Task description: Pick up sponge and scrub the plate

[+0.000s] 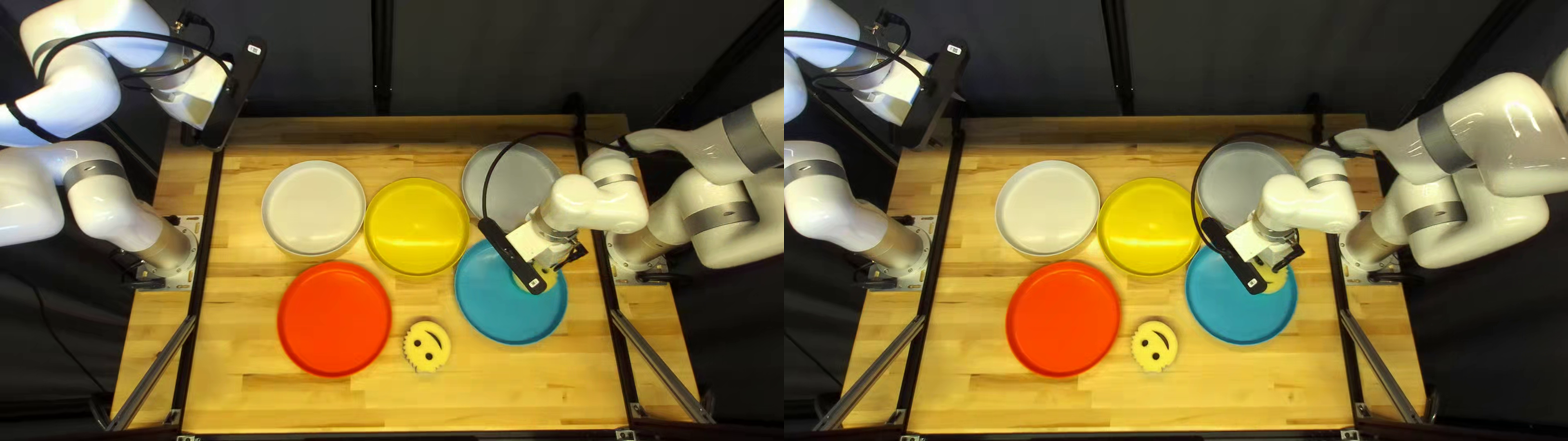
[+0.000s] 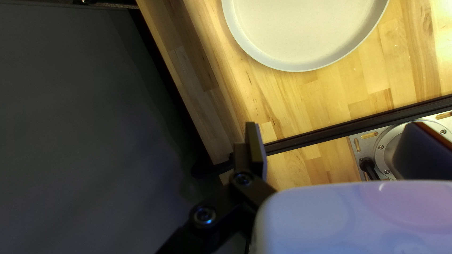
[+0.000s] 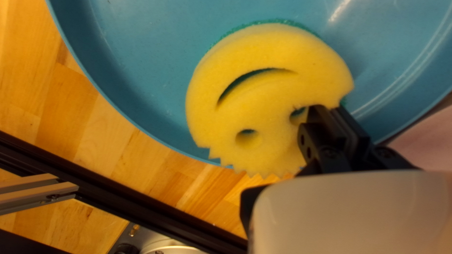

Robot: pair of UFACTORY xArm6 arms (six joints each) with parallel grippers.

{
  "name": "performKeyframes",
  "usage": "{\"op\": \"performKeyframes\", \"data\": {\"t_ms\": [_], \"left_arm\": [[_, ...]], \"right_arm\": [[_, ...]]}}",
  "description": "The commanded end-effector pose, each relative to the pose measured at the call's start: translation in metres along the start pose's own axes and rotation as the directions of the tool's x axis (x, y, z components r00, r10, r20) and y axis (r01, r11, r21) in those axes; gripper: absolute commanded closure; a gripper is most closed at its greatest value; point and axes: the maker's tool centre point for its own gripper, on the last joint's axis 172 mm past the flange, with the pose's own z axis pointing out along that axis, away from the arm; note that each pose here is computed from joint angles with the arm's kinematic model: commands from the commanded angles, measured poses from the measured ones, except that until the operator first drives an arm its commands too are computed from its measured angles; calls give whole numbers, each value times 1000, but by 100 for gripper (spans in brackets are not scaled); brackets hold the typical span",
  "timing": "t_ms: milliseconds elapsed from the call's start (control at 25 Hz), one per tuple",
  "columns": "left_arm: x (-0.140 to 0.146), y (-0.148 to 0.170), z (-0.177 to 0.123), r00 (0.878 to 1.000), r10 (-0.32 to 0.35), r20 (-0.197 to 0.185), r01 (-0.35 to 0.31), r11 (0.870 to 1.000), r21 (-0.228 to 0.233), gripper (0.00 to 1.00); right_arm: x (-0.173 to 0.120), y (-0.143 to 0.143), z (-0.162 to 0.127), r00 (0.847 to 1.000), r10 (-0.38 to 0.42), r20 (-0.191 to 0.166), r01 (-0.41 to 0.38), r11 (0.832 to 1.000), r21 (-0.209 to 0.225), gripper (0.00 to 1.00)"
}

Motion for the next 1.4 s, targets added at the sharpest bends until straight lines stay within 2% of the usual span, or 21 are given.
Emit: {"op": "performKeyframes", "data": {"t_ms": [40, 200, 440, 640, 1080, 1280, 1400], "left_arm": [[0, 0, 0, 1000, 0, 0, 0, 1000, 0, 0], [0, 0, 0, 1000, 0, 0, 0, 1000, 0, 0], [0, 0, 0, 1000, 0, 0, 0, 1000, 0, 0], [0, 0, 0, 1000, 0, 0, 0, 1000, 0, 0], [0, 0, 0, 1000, 0, 0, 0, 1000, 0, 0], [0, 0, 0, 1000, 0, 0, 0, 1000, 0, 0], [0, 0, 0, 1000, 0, 0, 0, 1000, 0, 0]], "right_arm": [[26, 13, -4, 1000, -18, -11, 18, 1000, -25, 100], [49, 28, -9, 999, -38, -17, 37, 998, -48, 100], [63, 41, -11, 998, -56, -23, 54, 996, -65, 100], [53, 35, -4, 998, -61, -22, 60, 996, -60, 100], [-6, -11, -2, 999, -31, 13, 31, 999, -6, 100], [-9, -15, -2, 1000, -24, 20, 24, 1000, 5, 100], [3, -9, -3, 999, -28, 17, 28, 1000, -1, 100]]}}
